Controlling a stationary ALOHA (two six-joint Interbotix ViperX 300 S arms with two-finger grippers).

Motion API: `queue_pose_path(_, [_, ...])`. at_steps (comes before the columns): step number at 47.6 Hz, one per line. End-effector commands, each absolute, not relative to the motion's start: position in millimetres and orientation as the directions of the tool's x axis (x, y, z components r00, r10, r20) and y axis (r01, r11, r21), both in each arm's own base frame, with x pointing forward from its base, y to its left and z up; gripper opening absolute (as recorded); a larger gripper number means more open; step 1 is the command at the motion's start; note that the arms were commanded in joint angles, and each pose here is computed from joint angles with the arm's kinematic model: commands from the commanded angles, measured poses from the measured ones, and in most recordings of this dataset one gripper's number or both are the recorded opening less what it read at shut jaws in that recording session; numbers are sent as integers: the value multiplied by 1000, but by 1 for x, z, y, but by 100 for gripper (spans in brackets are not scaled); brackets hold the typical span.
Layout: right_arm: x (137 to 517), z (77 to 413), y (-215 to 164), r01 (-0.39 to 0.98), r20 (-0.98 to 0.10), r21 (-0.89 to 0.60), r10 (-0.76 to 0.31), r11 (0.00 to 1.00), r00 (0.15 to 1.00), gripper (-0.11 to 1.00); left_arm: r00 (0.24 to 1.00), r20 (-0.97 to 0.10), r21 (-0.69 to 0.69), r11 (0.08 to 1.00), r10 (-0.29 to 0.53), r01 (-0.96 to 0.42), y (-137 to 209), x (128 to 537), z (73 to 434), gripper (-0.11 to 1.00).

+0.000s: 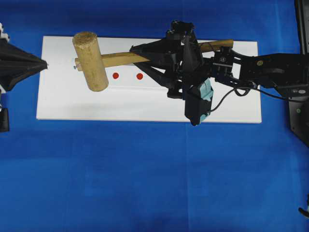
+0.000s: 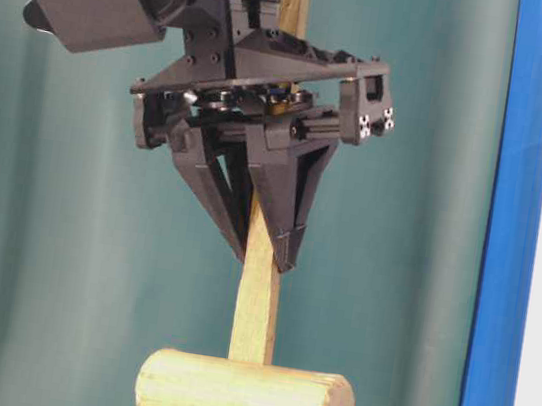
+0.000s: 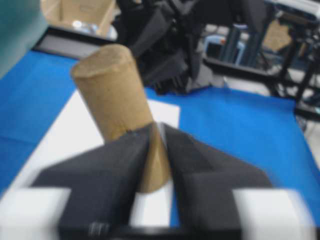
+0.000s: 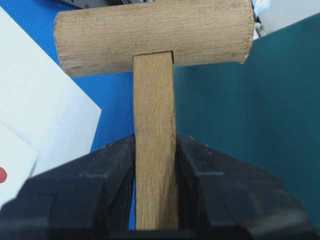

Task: Hit the mark with a hammer.
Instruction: 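Reach the left gripper toward the mallet head held above the board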

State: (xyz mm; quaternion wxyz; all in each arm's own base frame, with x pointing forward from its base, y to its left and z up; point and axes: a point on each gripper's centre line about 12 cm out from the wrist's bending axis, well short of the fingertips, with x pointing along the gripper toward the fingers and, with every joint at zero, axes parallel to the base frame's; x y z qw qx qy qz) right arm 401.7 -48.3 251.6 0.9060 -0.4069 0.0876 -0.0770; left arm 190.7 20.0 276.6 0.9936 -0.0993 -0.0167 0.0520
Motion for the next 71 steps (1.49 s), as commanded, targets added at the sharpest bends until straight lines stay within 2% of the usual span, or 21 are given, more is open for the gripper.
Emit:
queue_pose_path(1, [402, 277, -47, 128, -17, -749, -211, 651, 977, 9, 991, 31, -226, 967, 130, -120, 25, 192, 281, 23])
queue_pose_path(9, [402, 277, -47, 127, -17, -749, -210, 651, 978, 9, 985, 21, -301, 940, 173, -158, 33, 192, 279, 74])
queue_pose_path(12, [402, 277, -47, 127, -17, -749, -210, 651, 978, 9, 984, 26, -319, 935, 174, -157, 34, 193, 279, 88])
queue_pose_path(14, [402, 277, -47, 127, -17, -749, -210, 651, 978, 9, 984, 24, -325, 932, 176, -159, 34, 194, 279, 93])
queue_pose_path(26, [402, 279, -46, 134, -7, -749, -210, 649, 978, 9, 982, 23, -353, 921, 187, -167, 38, 206, 275, 93])
queue_pose_path(46, [402, 279, -45, 134, -5, -748, -207, 650, 978, 9, 980, 47, -368, 915, 194, -163, 48, 255, 277, 93])
queue_pose_path(60, [402, 279, -44, 134, -4, -748, -206, 650, 979, 9, 981, -2, -396, 900, 195, -180, 54, 284, 271, 93])
queue_pose_path(71, [402, 279, -44, 134, -4, -747, -207, 651, 978, 9, 981, -8, -420, 889, 195, -180, 55, 289, 272, 93])
